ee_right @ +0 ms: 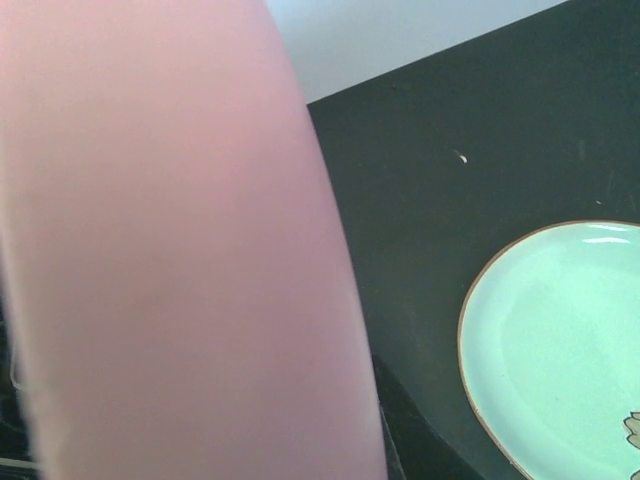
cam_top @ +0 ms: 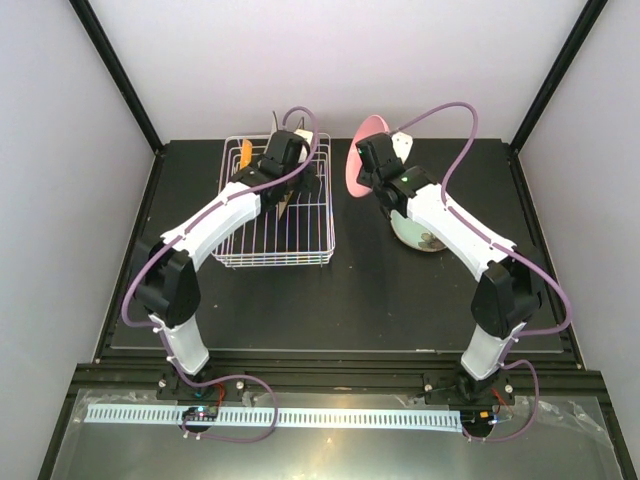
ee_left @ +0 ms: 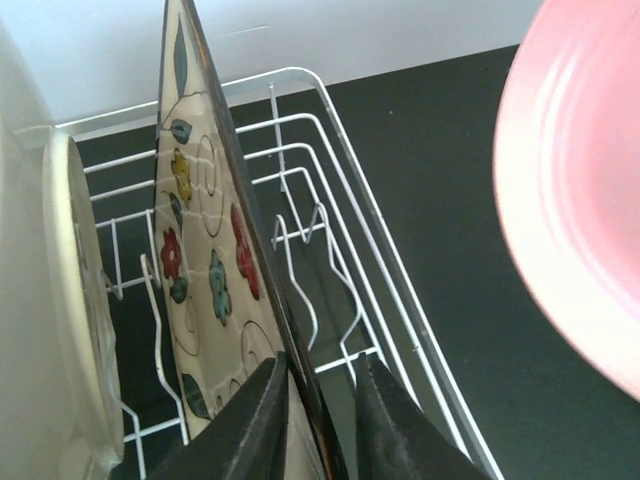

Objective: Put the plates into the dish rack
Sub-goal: Place the plate at the center of the board.

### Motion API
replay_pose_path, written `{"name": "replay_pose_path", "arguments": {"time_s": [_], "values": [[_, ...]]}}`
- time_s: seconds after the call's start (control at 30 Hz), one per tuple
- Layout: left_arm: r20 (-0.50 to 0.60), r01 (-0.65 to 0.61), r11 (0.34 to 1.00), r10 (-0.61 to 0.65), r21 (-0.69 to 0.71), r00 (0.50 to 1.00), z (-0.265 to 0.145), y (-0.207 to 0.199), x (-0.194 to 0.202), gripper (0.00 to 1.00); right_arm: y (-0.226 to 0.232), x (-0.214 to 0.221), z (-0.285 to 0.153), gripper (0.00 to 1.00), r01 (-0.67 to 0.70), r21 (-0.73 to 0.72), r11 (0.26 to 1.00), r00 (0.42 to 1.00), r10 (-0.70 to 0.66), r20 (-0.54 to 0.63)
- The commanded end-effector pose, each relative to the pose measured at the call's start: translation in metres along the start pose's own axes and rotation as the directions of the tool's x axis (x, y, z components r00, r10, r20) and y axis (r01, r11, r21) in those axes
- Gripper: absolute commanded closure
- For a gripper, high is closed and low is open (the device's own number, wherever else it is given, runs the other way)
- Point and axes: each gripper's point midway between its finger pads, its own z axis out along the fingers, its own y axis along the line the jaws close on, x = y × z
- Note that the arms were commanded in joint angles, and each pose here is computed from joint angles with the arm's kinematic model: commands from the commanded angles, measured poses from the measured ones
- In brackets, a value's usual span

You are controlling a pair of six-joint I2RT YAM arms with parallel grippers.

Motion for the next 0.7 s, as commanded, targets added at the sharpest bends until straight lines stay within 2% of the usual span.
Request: {"name": "replay_pose_path", "arguments": {"time_s": [0.0, 0.1, 0.27, 0.67], "values": [[-0.043, -0.019, 0.999, 0.017, -0.034, 0.999, 0.005, 0.002, 0.002, 0.83, 0.010, -0.031, -0.017, 0.99, -0.035, -0.045, 0.998, 0.997, 0.038, 0.067], [-0.072, -0.027, 0.996, 0.021, -0.084, 0.997, 0.002, 0.012, 0.006, 0.88, 0.019, -0.030, -0.013, 0.99, -0.023, -0.066, 0.998, 0.999, 0.026, 0.044], [-0.112, -0.052, 0.990, 0.037, -0.133, 0.993, -0.006, 0.028, 0.016, 0.89, 0.041, -0.027, -0.004, 0.99, -0.011, -0.113, 0.994, 1.000, 0.013, 0.010], [-0.111, 0.002, 0.981, -0.025, -0.196, 0.993, -0.022, 0.080, 0.030, 0.92, 0.094, -0.019, 0.007, 0.99, 0.094, -0.108, 0.990, 0.996, -0.094, 0.006]]}}
